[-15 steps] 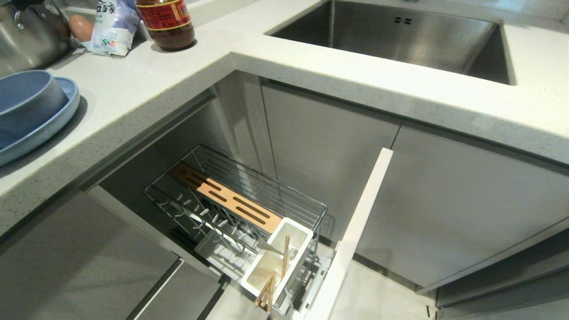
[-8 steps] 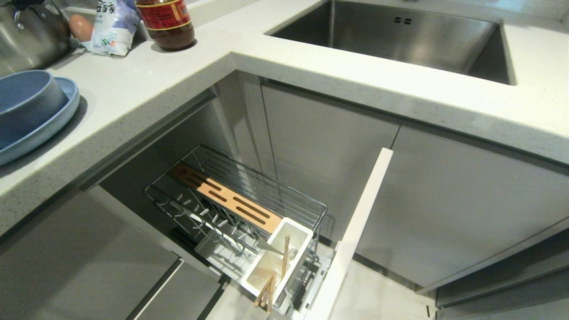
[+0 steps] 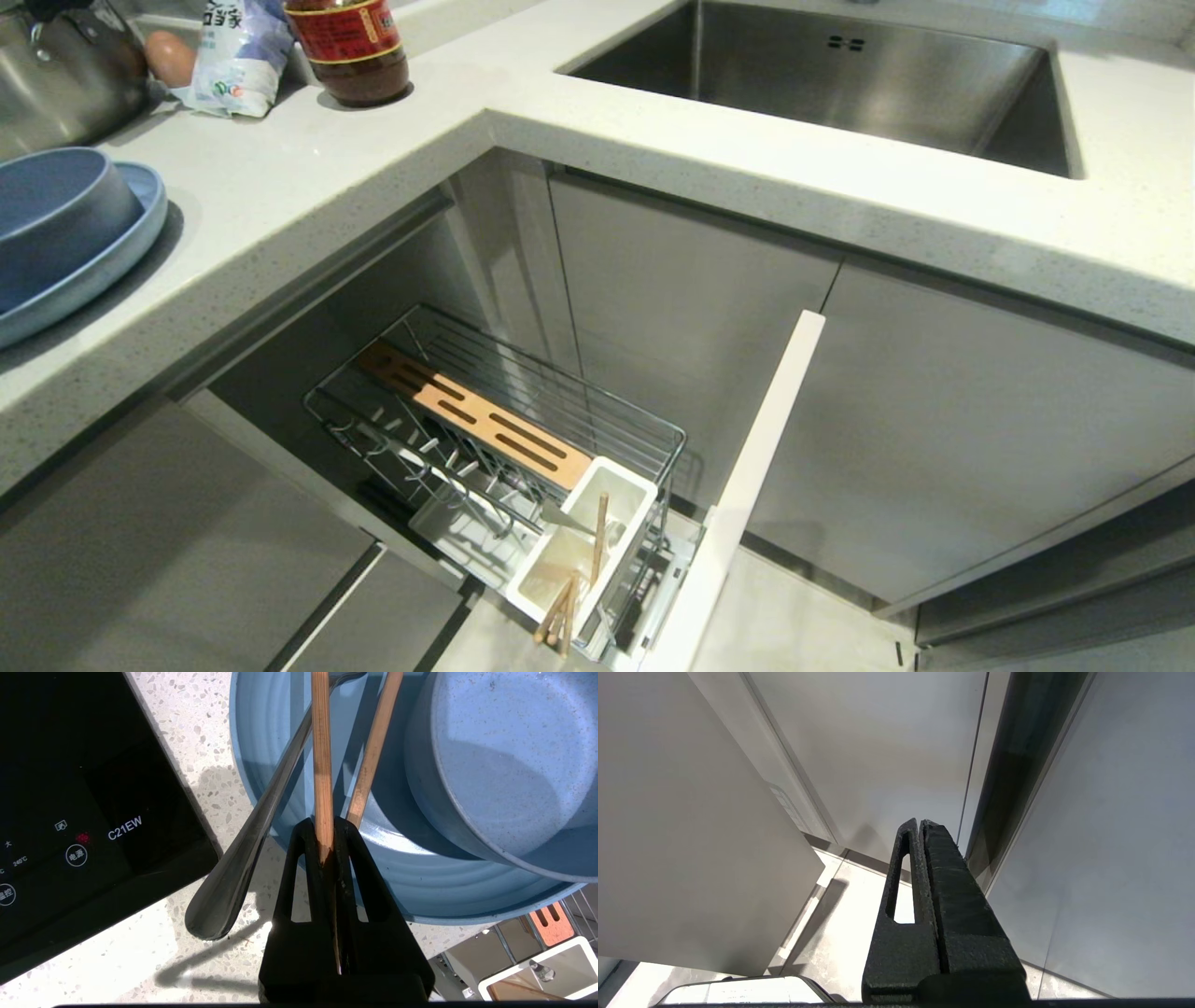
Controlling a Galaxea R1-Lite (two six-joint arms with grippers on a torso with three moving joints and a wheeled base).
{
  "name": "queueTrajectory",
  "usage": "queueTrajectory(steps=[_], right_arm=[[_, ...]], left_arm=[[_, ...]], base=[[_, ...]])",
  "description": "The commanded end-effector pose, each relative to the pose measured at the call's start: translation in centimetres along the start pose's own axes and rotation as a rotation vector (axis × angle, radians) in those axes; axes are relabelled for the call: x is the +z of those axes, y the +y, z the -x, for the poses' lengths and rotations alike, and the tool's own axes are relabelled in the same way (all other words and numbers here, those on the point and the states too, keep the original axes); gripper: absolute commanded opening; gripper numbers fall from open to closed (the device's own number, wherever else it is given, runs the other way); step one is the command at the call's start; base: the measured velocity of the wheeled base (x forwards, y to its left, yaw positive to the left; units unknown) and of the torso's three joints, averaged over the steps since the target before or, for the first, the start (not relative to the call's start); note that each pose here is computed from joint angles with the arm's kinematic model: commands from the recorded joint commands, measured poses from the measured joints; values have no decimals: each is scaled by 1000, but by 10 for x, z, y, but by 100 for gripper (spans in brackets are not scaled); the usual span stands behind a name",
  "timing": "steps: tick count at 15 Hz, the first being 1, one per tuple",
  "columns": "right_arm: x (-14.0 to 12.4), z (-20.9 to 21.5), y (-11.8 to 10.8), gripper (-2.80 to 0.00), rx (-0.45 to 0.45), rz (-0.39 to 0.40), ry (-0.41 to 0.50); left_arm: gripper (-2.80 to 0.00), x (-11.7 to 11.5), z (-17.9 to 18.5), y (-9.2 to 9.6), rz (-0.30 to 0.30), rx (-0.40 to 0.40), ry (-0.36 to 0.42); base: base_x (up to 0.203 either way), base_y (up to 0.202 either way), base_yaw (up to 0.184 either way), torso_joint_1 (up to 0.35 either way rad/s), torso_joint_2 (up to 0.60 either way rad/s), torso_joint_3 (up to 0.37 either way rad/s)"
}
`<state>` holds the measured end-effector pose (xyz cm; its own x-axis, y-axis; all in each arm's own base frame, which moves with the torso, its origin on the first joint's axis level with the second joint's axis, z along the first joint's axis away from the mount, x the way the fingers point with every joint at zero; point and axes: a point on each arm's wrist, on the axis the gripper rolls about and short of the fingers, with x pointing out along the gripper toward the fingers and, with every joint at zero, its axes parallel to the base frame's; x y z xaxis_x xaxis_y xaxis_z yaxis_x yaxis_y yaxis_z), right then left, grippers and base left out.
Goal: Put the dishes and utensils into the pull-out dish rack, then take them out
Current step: Take the chopsticks out of the cupboard
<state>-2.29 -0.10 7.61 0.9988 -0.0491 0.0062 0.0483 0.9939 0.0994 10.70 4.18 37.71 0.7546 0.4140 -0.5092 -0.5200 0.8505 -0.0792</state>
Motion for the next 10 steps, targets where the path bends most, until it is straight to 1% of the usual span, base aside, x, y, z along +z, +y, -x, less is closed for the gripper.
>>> queueTrajectory(steps=[1, 3, 4, 8, 10], right_arm=[[0, 0, 0, -280, 1, -1, -5], [0, 0, 0, -280, 1, -1, -5], [0, 0, 0, -280, 1, -1, -5], [0, 0, 0, -280, 1, -1, -5], [0, 0, 0, -280, 1, -1, -5]], left_arm=[[-280, 0, -2, 0, 0, 4, 11], [-280, 0, -2, 0, 0, 5, 10], [0, 0, -2, 0, 1, 5, 10], [0, 0, -2, 0, 1, 6, 10], [0, 1, -1, 0, 5, 4, -4]], base=[[0, 0, 0, 0, 0, 0], [0, 0, 0, 0, 0, 0], [0, 0, 0, 0, 0, 0], [0, 0, 0, 0, 0, 0], [0, 0, 0, 0, 0, 0]])
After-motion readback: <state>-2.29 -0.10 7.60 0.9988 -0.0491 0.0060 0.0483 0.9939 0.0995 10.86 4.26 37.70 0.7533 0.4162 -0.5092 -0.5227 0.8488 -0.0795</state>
